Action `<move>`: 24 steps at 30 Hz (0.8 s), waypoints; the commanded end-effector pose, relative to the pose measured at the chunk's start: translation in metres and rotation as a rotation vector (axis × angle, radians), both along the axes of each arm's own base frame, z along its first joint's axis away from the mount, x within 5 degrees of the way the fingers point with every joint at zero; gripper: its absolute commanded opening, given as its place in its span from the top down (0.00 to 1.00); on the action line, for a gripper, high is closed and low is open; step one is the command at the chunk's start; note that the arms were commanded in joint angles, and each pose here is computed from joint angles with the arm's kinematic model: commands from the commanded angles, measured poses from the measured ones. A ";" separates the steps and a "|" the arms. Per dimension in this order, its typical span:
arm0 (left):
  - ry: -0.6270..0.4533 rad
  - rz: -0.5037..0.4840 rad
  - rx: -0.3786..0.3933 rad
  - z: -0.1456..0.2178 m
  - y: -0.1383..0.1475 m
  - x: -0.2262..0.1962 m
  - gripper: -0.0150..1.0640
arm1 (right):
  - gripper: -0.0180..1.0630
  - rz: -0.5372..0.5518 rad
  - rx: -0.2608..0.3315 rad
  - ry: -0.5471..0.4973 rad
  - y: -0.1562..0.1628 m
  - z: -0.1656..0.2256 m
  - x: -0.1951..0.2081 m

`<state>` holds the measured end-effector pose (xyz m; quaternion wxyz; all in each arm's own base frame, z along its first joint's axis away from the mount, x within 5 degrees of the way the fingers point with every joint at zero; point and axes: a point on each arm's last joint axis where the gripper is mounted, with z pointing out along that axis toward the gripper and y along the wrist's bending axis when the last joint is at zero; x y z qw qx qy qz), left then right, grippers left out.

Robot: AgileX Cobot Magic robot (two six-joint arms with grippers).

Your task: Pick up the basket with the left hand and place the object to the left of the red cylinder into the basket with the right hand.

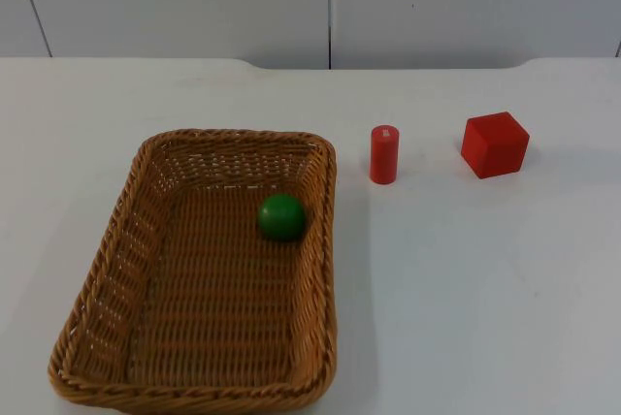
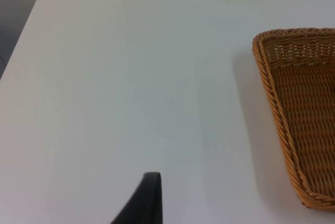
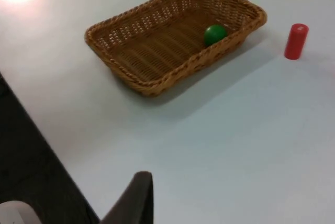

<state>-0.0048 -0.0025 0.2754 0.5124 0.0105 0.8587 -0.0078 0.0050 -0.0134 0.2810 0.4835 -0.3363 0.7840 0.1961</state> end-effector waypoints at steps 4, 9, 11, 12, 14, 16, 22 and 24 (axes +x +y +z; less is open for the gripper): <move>0.000 0.001 -0.005 -0.001 0.000 0.000 0.01 | 0.01 -0.159 0.003 -0.002 -0.001 0.000 -0.002; 0.000 0.001 -0.005 -0.001 0.000 0.000 0.01 | 0.01 -0.388 0.002 -0.002 -0.001 0.000 -0.005; 0.000 0.001 -0.005 -0.001 0.000 0.000 0.01 | 0.01 -0.494 0.002 -0.002 -0.001 0.000 -0.007; 0.000 0.001 -0.005 -0.001 0.000 0.000 0.01 | 0.01 -0.494 0.002 -0.002 -0.001 0.000 -0.007; 0.000 0.001 -0.005 -0.001 0.000 0.000 0.01 | 0.01 -0.582 0.002 -0.003 -0.001 0.000 -0.008; 0.000 0.001 -0.005 -0.001 0.000 0.000 0.01 | 0.01 -0.666 0.002 -0.003 0.000 0.000 -0.009; 0.000 0.001 -0.005 -0.001 0.000 0.000 0.01 | 0.01 -0.799 0.002 -0.003 0.000 0.000 -0.011; 0.000 0.001 -0.005 -0.001 0.000 0.000 0.01 | 0.01 -0.834 0.002 -0.003 0.000 0.000 -0.012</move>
